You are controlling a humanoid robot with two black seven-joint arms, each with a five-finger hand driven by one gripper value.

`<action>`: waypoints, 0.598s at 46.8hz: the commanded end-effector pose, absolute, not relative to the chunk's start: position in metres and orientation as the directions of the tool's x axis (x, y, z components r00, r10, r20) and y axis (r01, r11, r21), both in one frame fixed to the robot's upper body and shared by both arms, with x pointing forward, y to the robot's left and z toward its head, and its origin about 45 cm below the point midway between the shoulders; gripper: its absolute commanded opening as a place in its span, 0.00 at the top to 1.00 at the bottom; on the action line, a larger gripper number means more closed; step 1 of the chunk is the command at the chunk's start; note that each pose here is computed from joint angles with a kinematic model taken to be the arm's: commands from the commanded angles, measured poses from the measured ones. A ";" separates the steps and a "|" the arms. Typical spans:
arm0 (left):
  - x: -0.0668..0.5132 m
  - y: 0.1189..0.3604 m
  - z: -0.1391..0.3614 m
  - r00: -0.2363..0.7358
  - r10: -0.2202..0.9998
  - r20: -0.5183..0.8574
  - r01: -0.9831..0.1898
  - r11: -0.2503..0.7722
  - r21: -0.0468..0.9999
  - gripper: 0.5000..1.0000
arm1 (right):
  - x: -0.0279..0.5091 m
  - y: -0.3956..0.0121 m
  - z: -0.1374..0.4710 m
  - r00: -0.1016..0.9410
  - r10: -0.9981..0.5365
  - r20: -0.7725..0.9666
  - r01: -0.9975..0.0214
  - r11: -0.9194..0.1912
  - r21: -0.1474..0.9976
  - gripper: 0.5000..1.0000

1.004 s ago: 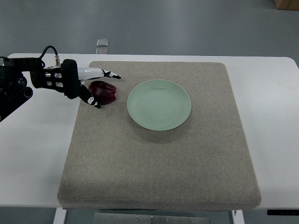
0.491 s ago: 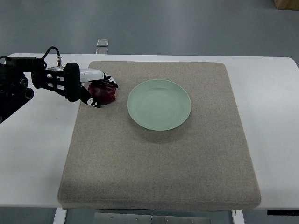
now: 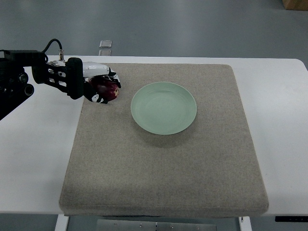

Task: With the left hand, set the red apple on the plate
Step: 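Close the left hand fingers around the red apple, then carry the apple with the left hand over the green plate and release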

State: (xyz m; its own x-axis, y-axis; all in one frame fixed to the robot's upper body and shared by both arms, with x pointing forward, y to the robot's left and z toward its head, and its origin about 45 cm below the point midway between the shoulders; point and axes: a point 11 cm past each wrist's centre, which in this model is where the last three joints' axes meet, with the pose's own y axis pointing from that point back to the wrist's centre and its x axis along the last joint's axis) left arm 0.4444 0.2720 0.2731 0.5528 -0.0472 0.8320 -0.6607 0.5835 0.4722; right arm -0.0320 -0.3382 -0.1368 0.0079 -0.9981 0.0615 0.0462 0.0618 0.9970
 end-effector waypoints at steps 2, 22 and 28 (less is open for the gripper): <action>0.442 0.250 0.286 0.528 -0.066 0.847 -0.635 0.630 0.446 1.00 | -0.032 -0.338 -0.137 0.008 -0.998 0.061 0.046 0.062 0.997 0.14; 0.428 0.156 0.258 0.558 -0.118 0.822 -0.496 0.746 0.444 1.00 | -0.032 -0.338 -0.137 0.008 -0.998 0.061 0.046 0.062 0.997 0.14; 0.430 0.147 0.253 0.563 -0.136 0.815 -0.485 0.745 0.459 0.98 | -0.032 -0.338 -0.137 0.008 -0.998 0.061 0.046 0.062 0.997 0.14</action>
